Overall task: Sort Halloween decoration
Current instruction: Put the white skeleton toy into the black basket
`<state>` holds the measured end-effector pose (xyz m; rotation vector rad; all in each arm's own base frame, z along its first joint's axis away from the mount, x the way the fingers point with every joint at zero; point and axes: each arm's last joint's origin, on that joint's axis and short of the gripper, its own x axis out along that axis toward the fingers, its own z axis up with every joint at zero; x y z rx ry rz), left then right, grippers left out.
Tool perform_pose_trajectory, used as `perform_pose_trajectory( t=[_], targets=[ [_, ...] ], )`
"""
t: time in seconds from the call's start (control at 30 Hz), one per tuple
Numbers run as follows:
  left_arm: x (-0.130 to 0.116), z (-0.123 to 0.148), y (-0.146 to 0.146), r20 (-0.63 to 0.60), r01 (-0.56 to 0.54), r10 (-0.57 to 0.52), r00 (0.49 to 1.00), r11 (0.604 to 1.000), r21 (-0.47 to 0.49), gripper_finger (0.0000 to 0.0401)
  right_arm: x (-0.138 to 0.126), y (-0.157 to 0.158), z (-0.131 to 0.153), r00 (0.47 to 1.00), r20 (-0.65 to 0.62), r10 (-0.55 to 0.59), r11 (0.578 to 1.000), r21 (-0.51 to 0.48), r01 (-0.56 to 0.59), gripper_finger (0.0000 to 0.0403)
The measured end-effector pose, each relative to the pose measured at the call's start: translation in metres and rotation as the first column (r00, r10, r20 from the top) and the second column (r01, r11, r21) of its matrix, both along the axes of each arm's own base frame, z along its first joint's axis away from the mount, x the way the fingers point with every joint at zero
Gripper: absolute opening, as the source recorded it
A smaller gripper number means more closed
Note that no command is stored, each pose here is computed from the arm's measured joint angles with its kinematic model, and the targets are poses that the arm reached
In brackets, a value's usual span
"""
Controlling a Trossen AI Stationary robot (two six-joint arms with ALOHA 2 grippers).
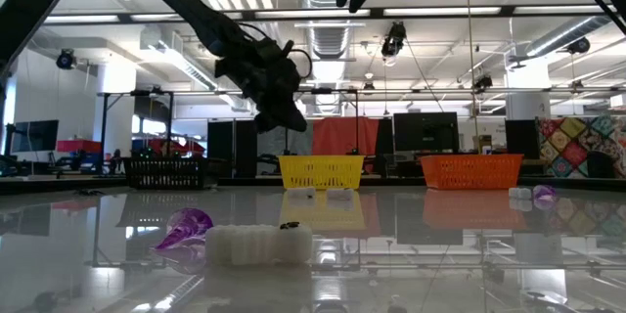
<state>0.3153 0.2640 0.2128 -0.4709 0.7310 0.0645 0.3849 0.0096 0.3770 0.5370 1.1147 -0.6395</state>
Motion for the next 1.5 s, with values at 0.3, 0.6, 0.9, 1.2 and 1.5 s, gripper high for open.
perform_pose_trajectory(
  t=[0.3,0.6,0.9,1.2,1.5],
  targets=[
    [-0.012,0.017,-0.011,-0.135,0.127,-0.130,0.982,0.992,-0.026,0.0084,-0.002,0.001,0.003,1.000,0.010,-0.005,1.000,-0.016,0.005,0.0093],
    [-0.042,0.062,-0.043,-0.145,0.143,-0.146,0.979,0.989,-0.028,0.0079,-0.005,0.022,0.002,1.000,0.010,0.013,0.999,-0.038,-0.013,0.0093],
    [-0.083,0.109,-0.099,-0.049,0.123,-0.122,0.991,0.992,0.020,0.0079,-0.014,0.034,-0.020,0.996,-0.073,-0.060,0.998,-0.023,0.058,0.0093],
    [-0.128,0.131,-0.149,0.028,0.109,-0.110,0.994,0.993,0.036,0.0079,-0.027,0.036,-0.053,0.969,-0.196,-0.148,0.989,-0.043,0.142,0.0093],
    [-0.170,0.152,-0.183,0.097,0.097,-0.103,0.990,0.993,0.067,0.0079,-0.018,0.039,-0.077,0.978,-0.187,-0.092,0.995,0.010,0.095,0.0093]
  ],
)
